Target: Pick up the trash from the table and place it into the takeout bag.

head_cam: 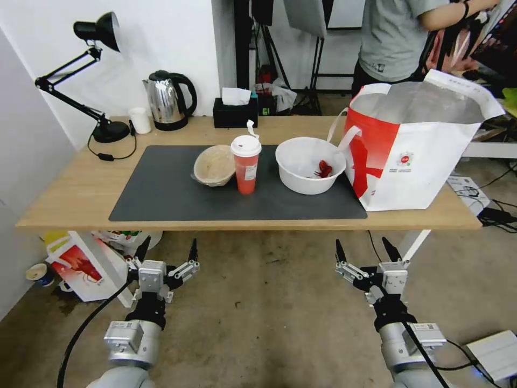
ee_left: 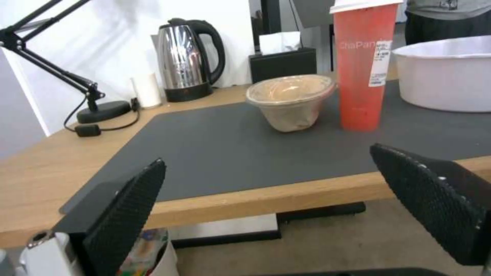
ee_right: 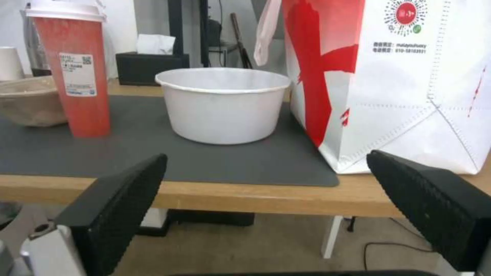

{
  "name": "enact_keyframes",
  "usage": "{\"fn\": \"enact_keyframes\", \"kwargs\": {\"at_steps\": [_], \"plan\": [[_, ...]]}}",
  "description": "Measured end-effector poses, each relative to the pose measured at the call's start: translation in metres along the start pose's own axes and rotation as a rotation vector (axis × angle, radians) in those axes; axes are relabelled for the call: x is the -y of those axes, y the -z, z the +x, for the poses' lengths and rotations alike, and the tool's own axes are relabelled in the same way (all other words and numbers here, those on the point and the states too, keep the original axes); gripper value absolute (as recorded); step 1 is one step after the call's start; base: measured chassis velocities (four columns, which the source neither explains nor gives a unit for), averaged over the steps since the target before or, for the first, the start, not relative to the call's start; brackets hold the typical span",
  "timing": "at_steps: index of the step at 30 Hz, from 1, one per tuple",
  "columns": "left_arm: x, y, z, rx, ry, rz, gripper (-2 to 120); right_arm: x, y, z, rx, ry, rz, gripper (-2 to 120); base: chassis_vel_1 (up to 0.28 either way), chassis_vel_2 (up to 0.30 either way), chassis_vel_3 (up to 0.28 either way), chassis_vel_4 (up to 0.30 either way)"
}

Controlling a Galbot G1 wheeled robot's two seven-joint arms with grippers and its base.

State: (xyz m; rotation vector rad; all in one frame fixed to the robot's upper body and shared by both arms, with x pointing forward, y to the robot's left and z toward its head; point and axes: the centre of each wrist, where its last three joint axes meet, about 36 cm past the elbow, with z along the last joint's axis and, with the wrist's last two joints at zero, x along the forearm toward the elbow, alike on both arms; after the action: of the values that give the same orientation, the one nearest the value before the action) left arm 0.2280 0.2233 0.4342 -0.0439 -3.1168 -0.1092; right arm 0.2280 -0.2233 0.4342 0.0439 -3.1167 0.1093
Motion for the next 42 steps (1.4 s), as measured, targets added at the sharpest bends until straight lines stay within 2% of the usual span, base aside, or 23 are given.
{"fn": "enact_keyframes", "kwargs": {"at_steps": [42], "plan": [[0.0,0.0,0.0,0.0,0.0,0.0,100,-0.001,0.0002,-0.0003,0.005,-0.001,-0.001,100,0.0,0.0,0.0,0.0]]}}
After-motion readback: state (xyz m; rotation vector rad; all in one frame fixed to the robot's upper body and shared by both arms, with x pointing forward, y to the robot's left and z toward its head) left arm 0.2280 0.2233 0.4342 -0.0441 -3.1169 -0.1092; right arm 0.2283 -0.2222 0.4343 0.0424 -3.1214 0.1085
